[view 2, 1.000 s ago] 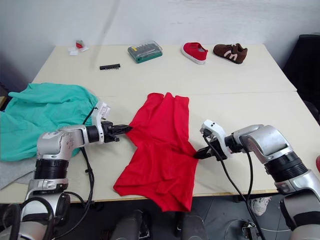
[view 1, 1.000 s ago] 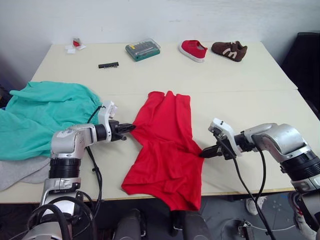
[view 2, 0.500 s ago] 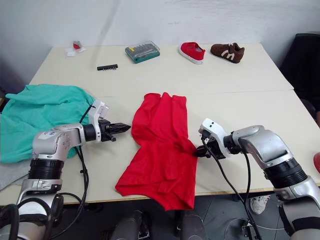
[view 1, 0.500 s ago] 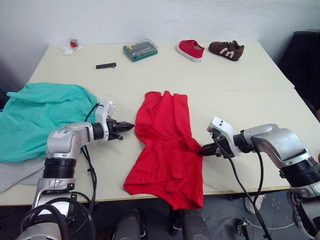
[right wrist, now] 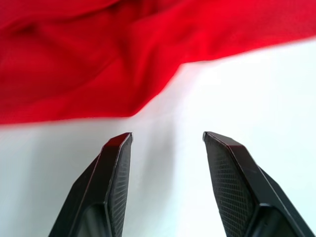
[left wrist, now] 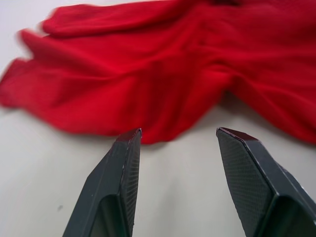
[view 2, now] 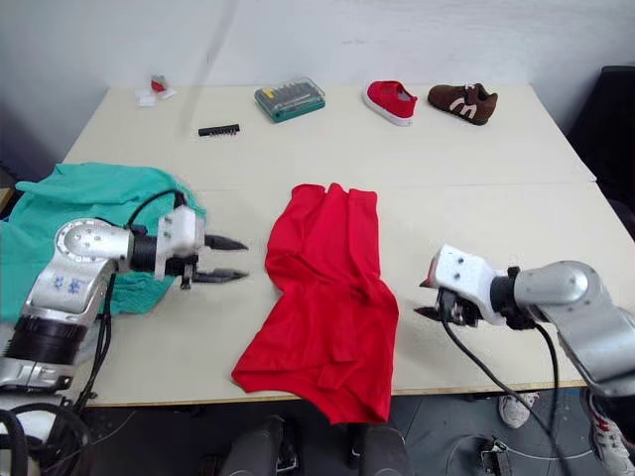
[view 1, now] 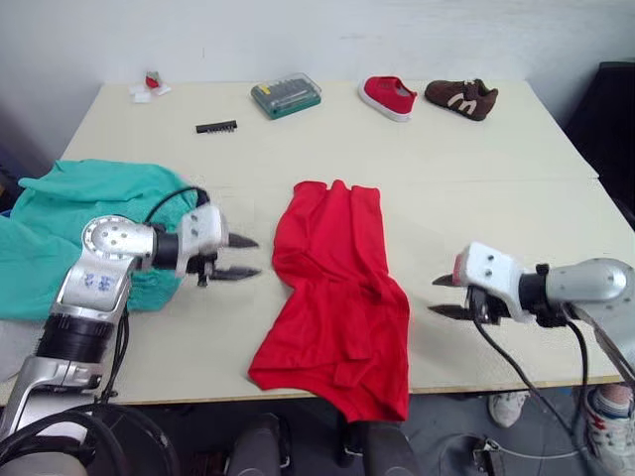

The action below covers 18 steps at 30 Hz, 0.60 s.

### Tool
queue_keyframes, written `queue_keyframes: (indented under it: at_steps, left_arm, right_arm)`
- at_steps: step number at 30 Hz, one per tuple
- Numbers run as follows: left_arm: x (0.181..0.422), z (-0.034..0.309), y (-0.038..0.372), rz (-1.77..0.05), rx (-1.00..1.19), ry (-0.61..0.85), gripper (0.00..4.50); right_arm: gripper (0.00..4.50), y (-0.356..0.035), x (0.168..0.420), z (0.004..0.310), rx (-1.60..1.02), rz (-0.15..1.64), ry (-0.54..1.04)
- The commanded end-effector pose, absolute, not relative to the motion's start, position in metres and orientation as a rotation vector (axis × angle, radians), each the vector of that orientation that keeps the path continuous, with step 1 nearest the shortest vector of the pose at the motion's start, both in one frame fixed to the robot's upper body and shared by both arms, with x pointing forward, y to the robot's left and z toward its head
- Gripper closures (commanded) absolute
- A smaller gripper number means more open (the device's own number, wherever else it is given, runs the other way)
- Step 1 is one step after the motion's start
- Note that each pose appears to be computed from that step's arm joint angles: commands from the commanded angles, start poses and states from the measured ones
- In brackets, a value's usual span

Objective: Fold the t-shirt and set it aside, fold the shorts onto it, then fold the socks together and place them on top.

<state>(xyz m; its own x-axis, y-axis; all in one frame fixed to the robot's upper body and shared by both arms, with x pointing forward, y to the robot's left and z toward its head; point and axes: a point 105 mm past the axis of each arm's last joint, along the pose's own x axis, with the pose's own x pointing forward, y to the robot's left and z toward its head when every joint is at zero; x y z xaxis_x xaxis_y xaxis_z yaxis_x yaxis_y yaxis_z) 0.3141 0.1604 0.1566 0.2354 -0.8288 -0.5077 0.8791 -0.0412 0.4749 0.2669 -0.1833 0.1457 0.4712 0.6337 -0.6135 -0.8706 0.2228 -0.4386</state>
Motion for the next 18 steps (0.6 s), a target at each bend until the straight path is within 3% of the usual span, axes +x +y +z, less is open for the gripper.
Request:
queue_keyframes:
  at_steps: [1, 6, 18]
  left_arm:
    - [0.301, 0.154, 0.155, -1.500, 1.035, -0.042, 1.96]
    - [0.284, 0.135, 0.145, -1.676, 1.219, -0.187, 1.96]
    - [0.267, 0.112, 0.138, -1.830, 1.339, -0.357, 1.96]
  right_arm:
    - [2.20, -0.168, 0.251, 0.157, -1.077, 1.165, 0.084]
    - [2.20, -0.161, 0.231, 0.132, -1.232, 1.298, -0.106]
    - [2.20, -0.151, 0.214, 0.099, -1.298, 1.444, -0.200]
